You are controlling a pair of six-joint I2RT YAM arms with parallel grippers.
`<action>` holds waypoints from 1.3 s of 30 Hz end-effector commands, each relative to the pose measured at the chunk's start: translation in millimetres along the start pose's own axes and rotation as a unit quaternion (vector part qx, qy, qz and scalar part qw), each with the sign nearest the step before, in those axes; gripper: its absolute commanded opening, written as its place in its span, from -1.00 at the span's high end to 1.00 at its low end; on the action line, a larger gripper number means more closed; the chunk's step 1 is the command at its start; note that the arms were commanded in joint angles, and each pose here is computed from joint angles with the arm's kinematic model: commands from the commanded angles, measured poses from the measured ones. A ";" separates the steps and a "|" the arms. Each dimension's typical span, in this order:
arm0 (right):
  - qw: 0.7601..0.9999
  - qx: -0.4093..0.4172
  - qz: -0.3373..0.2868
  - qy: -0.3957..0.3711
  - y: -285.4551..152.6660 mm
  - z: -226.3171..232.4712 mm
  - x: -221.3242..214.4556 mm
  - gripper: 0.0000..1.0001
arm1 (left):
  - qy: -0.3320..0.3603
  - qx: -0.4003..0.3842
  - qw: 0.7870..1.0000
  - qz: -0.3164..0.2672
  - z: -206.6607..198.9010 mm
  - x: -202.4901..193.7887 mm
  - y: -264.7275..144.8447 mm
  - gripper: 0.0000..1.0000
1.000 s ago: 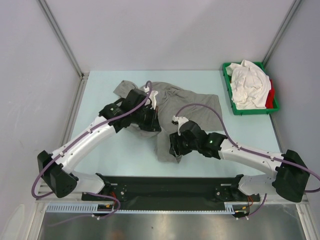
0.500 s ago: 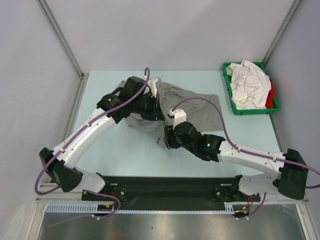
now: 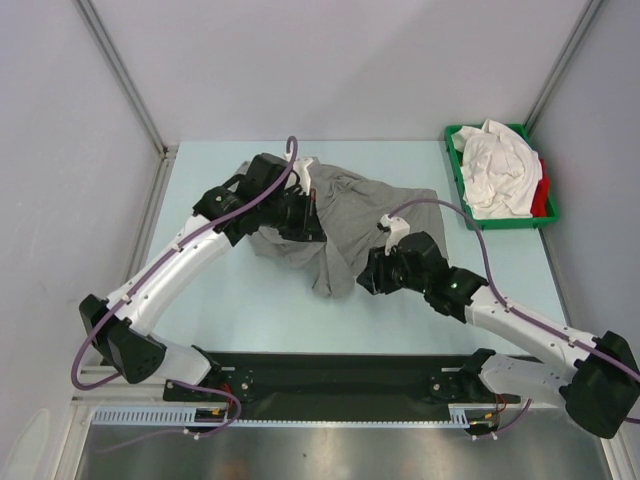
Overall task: Fold and stack the t-shirts
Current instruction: Flatten the tshirt out
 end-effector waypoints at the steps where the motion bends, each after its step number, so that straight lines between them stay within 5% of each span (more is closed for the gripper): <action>1: 0.996 0.090 0.009 -0.015 2.0 15.4 -13.6 0.10 | 0.003 -0.029 0.999 -0.020 -13.0 13.3 -8.6 0.99; 8: 0.989 0.141 0.045 0.029 26.7 16.3 -31.1 0.21 | -0.005 -0.032 0.999 -0.015 -13.8 15.1 -5.9 0.99; 11: 0.987 0.149 0.032 0.051 33.7 11.8 -33.5 -0.06 | -0.008 -0.033 0.999 -0.013 -13.4 15.0 -4.5 0.99; 16: 0.986 0.137 0.039 0.081 40.3 2.7 -39.0 -0.11 | -0.009 -0.035 0.999 -0.013 -14.8 15.6 -4.8 0.99; 39: 0.985 0.128 0.021 0.111 58.4 -15.5 -37.0 0.11 | -0.011 -0.036 0.999 -0.008 -14.7 15.1 -5.3 0.99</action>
Point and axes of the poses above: each gripper's point midway between its finger pads, its own y axis out along the fingers, its own z axis along the line the jaws close on, x = y × z, the point moved 5 cm from there along -y, back along the fingers, and after that the axes turned 2 degrees about -y, right-handed, at the moved point
